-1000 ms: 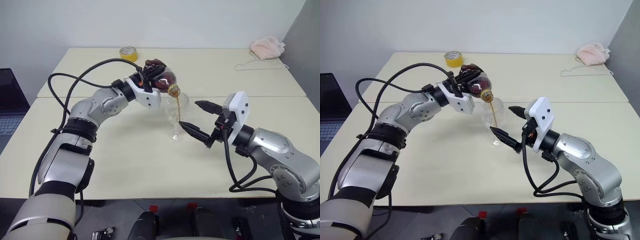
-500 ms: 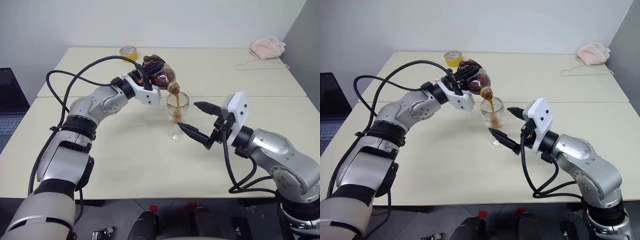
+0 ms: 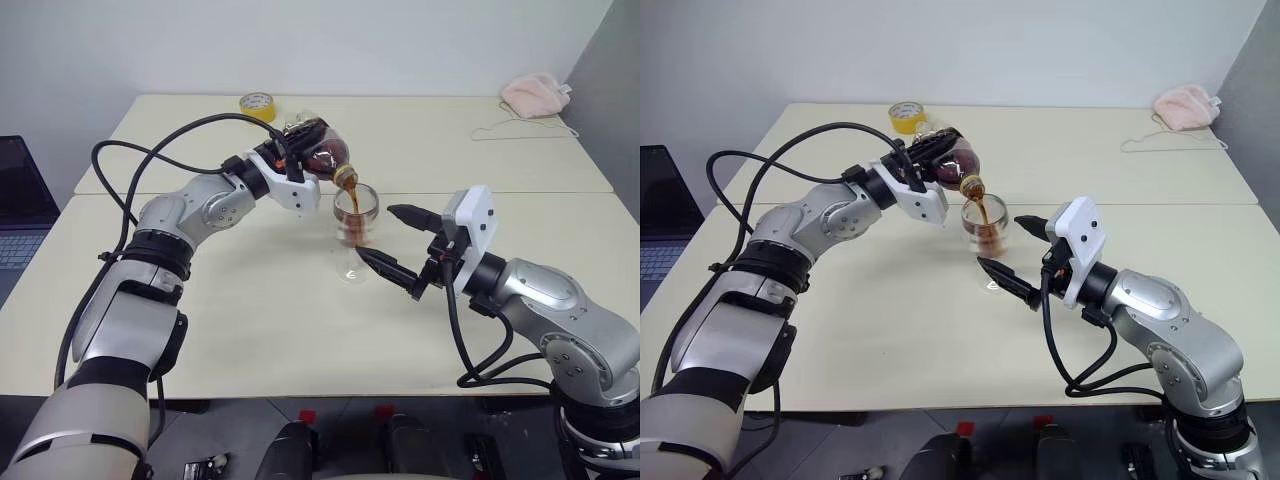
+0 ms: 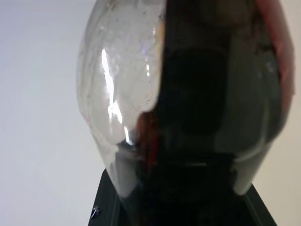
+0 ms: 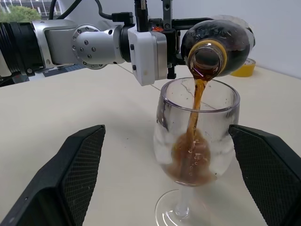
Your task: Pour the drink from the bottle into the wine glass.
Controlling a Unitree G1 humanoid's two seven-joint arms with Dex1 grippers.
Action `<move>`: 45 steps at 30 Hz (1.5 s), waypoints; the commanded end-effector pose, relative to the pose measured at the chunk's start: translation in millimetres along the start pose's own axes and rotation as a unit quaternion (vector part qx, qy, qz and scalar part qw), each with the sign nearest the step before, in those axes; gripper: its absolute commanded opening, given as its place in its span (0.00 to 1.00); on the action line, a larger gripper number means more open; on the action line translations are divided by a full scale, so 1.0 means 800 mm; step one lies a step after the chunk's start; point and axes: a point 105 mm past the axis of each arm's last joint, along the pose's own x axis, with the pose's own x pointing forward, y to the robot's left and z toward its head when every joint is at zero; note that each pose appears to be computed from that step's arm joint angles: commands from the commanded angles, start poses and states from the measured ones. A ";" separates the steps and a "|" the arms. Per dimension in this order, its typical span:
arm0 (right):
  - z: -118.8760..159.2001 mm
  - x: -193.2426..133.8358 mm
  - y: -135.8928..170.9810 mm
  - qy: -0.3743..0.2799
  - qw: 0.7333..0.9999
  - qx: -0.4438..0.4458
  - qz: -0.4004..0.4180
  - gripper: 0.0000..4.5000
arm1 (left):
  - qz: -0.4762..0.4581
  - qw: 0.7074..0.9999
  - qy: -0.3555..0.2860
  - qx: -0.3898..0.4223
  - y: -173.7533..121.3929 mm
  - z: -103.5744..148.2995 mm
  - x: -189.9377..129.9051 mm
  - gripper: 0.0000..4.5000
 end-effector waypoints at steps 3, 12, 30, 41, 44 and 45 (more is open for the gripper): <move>0.012 -0.001 0.008 -0.020 1.000 -0.014 0.010 1.00 | 0.036 0.999 -0.002 0.025 0.036 -0.003 0.005 0.20; 0.012 -0.001 0.009 -0.019 1.000 -0.013 0.012 1.00 | 0.039 0.999 -0.001 0.027 0.038 -0.004 0.004 0.20; 0.010 -0.001 0.011 -0.015 1.000 -0.012 0.016 1.00 | 0.042 0.999 -0.001 0.031 0.041 -0.004 0.005 0.20; 0.007 -0.002 0.013 -0.012 1.000 -0.013 0.018 1.00 | 0.040 0.999 -0.004 0.037 0.041 -0.004 0.005 0.20; 0.007 -0.001 0.013 -0.012 1.000 -0.013 0.018 1.00 | 0.040 0.998 -0.004 0.038 0.041 -0.004 0.005 0.20; 0.007 -0.001 0.013 -0.012 1.000 -0.013 0.018 1.00 | 0.040 0.998 -0.004 0.039 0.042 -0.004 0.005 0.20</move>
